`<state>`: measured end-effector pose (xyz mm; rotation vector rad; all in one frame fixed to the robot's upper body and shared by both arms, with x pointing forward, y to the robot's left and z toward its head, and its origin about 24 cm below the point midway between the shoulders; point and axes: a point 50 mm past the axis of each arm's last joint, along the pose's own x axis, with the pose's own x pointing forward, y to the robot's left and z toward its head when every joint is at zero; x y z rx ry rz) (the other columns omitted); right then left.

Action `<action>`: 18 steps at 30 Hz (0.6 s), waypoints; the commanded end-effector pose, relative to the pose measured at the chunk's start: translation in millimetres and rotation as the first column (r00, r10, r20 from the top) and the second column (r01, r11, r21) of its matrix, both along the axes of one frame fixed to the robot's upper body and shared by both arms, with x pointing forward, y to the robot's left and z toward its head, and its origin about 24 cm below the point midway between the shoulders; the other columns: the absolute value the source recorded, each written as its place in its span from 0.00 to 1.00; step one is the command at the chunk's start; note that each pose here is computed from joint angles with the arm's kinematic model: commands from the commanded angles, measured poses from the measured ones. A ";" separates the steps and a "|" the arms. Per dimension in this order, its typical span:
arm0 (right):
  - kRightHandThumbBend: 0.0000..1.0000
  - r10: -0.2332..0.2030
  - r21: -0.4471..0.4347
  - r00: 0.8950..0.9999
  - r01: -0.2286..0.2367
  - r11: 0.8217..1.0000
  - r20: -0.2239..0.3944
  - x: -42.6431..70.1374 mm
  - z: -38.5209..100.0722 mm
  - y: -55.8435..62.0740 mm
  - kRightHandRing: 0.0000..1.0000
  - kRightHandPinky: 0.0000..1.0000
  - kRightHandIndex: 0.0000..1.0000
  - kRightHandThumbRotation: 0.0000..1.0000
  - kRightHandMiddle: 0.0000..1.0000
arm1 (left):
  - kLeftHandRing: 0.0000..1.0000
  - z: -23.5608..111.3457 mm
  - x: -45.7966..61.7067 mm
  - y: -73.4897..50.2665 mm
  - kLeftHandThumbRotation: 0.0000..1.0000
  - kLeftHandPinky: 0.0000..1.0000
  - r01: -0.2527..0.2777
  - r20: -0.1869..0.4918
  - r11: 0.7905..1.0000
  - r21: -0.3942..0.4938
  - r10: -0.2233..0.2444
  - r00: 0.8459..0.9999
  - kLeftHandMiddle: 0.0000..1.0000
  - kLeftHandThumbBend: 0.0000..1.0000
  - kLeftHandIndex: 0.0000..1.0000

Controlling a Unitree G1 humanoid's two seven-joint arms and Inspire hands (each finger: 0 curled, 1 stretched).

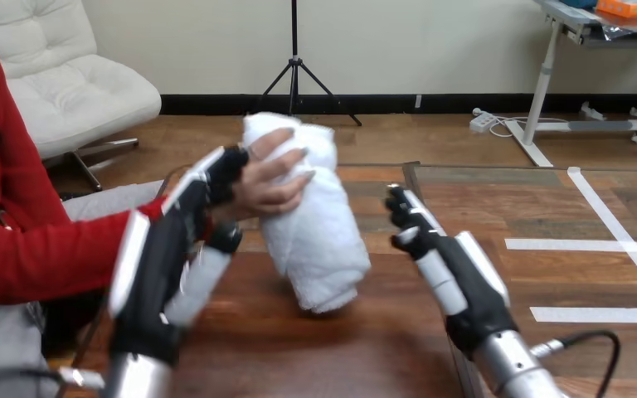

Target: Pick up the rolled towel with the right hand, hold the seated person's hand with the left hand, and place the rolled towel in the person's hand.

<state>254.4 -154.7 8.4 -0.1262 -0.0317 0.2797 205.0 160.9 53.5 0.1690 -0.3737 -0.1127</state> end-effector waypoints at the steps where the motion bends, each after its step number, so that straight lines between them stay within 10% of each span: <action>1: 1.00 -0.027 0.118 0.998 0.020 0.993 0.058 -3.0 20.4 -5.6 1.00 0.99 0.98 1.00 0.98 | 0.89 3.8 -6.7 -10.4 1.00 0.86 0.036 0.037 0.997 -0.066 -0.034 0.999 0.87 0.95 0.84; 18: 1.00 -0.006 0.231 1.000 -0.001 0.973 0.028 -46.3 20.0 -9.8 0.98 1.00 0.98 1.00 0.97 | 0.87 -5.7 -32.6 -11.8 1.00 0.87 0.070 -0.004 0.994 -0.087 -0.070 0.998 0.85 0.80 0.83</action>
